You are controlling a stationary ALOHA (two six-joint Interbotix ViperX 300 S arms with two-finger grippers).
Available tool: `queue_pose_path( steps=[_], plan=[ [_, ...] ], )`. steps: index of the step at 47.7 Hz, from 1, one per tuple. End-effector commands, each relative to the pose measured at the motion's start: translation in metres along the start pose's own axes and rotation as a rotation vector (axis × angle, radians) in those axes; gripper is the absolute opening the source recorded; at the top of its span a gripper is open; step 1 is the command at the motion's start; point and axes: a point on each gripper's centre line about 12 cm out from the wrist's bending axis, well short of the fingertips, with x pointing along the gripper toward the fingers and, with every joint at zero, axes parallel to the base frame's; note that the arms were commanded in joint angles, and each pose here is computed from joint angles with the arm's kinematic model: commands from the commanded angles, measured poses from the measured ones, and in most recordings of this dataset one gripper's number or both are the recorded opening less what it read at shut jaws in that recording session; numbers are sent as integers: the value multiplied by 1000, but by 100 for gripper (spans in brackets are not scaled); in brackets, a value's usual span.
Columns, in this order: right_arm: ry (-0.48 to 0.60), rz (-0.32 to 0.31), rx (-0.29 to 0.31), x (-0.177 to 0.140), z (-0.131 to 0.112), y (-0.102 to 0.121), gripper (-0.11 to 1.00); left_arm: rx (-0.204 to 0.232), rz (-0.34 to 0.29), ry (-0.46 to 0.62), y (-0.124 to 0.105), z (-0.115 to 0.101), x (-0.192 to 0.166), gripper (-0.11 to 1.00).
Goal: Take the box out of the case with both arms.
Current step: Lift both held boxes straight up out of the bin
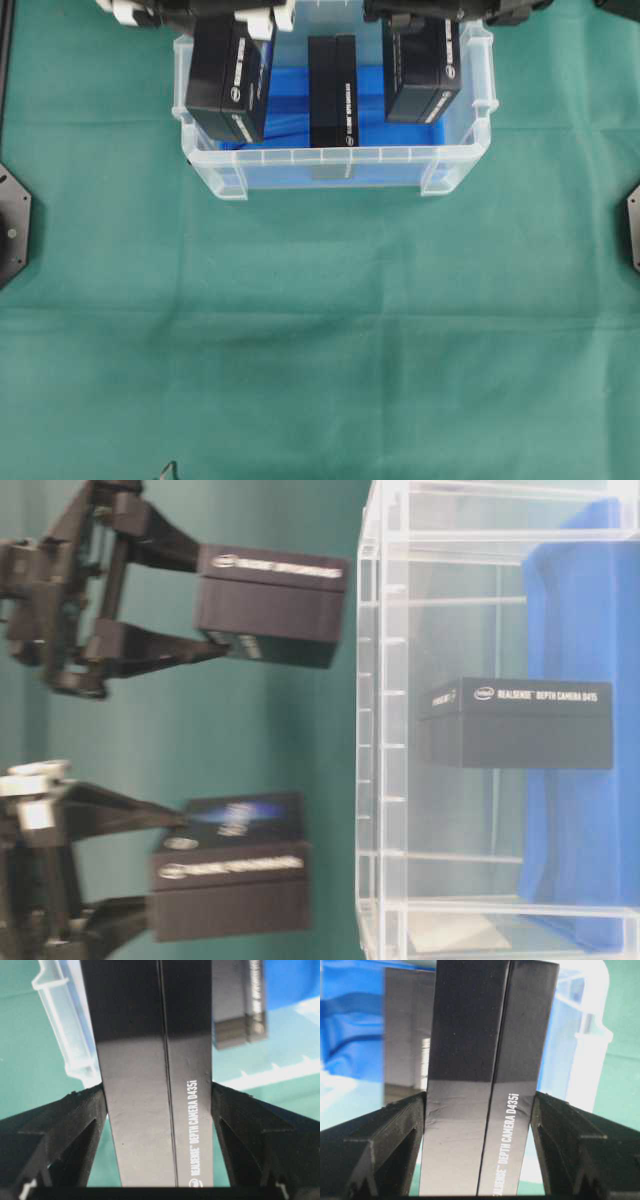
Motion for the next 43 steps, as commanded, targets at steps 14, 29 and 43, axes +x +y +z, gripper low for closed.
queue_pose_path(
  steps=[14,29,43],
  plan=[
    [-102,66,-17,-89,10,-5,67,60,-23,-16,-13,8,-58,64],
    [-104,80,-46,-105,9,-1,67,82,-21,-16,-21,12,-73,64],
    [-97,63,-55,-101,7,1,67,84,-5,-13,-19,10,-69,64]
  ],
)
